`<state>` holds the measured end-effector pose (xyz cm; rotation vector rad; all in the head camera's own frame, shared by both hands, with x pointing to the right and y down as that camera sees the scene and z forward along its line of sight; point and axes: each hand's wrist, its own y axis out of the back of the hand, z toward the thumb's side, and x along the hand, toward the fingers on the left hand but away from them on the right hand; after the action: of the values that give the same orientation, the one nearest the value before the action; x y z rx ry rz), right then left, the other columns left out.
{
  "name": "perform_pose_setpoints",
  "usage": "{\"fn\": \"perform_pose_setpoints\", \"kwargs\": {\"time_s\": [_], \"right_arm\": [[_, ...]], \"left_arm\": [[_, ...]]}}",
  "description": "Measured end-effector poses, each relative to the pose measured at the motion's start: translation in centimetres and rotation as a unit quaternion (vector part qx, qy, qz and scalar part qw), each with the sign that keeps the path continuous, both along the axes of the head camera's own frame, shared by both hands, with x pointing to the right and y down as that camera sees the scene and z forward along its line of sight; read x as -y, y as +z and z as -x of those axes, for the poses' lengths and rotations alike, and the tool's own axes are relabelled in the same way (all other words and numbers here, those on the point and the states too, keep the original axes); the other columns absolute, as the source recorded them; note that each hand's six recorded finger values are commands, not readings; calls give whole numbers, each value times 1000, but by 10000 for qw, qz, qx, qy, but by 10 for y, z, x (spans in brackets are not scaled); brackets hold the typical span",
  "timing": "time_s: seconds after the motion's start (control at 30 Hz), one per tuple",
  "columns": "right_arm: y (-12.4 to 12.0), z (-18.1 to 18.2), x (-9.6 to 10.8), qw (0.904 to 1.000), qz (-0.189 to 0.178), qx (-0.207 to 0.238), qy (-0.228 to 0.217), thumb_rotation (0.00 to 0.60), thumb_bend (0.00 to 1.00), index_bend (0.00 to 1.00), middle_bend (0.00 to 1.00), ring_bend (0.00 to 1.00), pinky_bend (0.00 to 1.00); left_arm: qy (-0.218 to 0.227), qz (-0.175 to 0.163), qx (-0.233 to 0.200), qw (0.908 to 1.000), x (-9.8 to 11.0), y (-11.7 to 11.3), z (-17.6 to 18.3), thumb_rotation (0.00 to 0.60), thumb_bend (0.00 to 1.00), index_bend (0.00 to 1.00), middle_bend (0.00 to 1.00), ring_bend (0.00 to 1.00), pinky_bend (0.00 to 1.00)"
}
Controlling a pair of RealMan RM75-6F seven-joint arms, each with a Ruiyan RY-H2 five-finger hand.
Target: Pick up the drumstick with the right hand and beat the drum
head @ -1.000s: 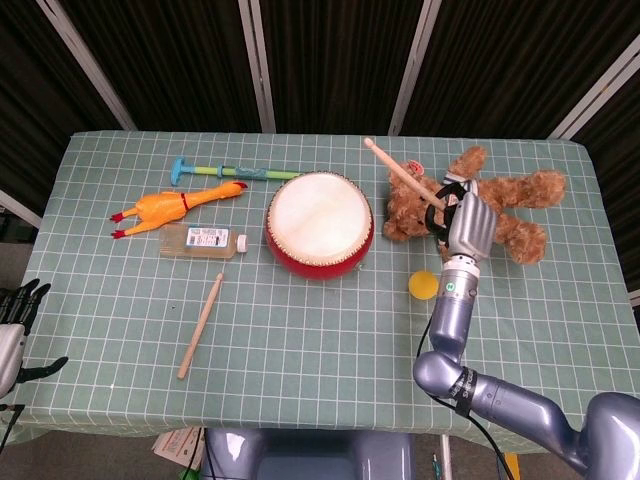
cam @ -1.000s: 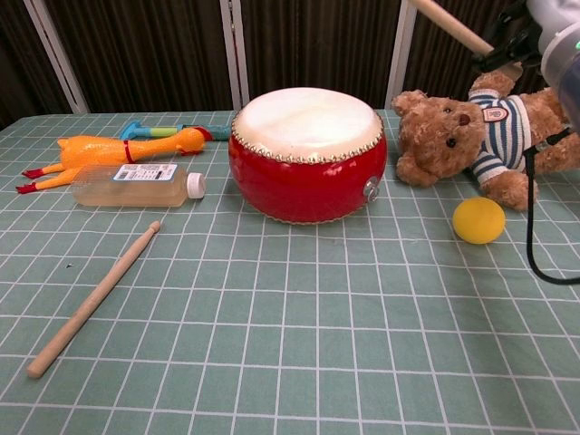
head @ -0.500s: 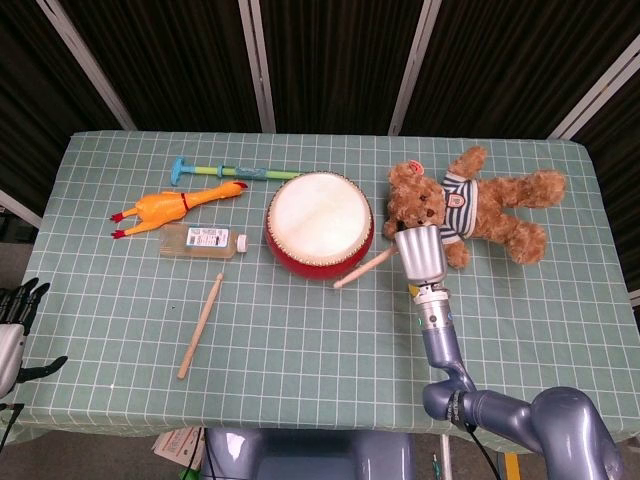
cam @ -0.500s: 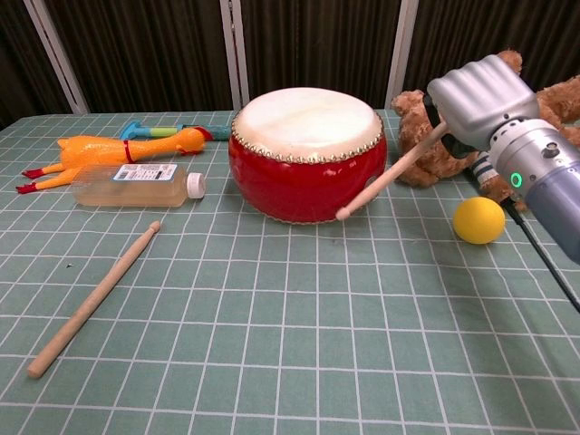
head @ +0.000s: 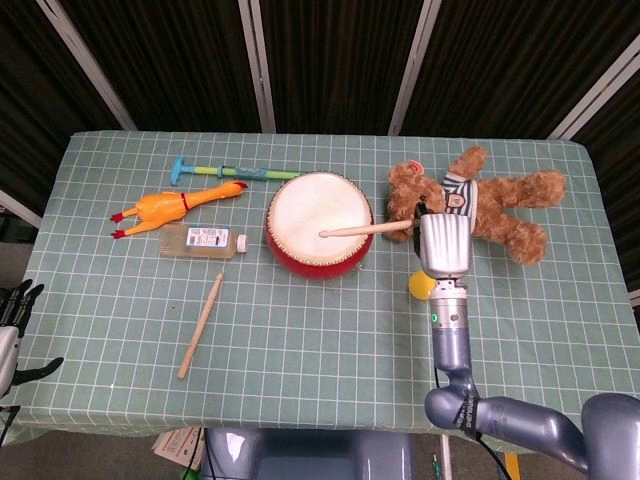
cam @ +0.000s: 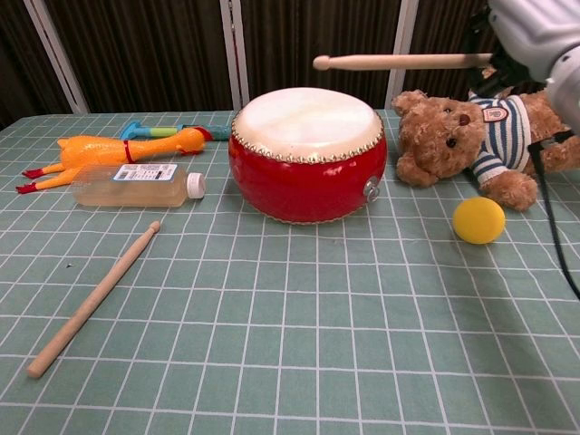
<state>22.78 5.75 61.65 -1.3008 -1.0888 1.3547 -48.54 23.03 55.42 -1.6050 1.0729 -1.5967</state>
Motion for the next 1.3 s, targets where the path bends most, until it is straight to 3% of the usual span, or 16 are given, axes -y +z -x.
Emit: {"fn": "perform_pose_setpoints", "kwargs": {"time_s": [0.13, 0.3, 0.67, 0.83, 1.0, 1.13, 1.3], "right_arm": [[-11, -30, -15, 9998, 179, -72, 77, 600, 559, 934, 1000, 1000, 941], [-14, -64, -47, 9979, 599, -81, 212, 600, 560, 933, 1000, 1000, 940], [11, -95, -132, 9853, 1685, -261, 141, 600, 559, 933, 1000, 1000, 941], [26, -89, -143, 9828, 1823, -148, 248, 600, 559, 919, 1000, 1000, 940], [42, -82, -148, 9780, 2031, -6, 474, 600, 559, 840, 1000, 1000, 940], [50, -77, -154, 9742, 2207, -134, 446, 600, 559, 800, 1000, 1000, 940], [62, -73, -167, 9673, 2477, -359, 407, 600, 559, 646, 1000, 1000, 941]], "left_arm": [[2, 19, 5, 10000, 0, 0, -1, 600, 7, 0, 0, 0, 27], [5, 2, 17, 10000, 0, 0, -1, 600, 7, 0, 0, 0, 27], [-2, -6, 52, 10000, 1, 1, -2, 600, 7, 0, 0, 0, 27], [-20, -6, 50, 10000, 0, 1, -2, 600, 8, 0, 0, 0, 27], [-22, -7, 43, 10000, 1, 1, -2, 600, 7, 0, 0, 0, 27], [-15, 1, 29, 10000, 0, 1, -2, 600, 8, 0, 0, 0, 27], [-11, 12, 16, 10000, 1, 1, -2, 600, 8, 0, 0, 0, 27]]}}
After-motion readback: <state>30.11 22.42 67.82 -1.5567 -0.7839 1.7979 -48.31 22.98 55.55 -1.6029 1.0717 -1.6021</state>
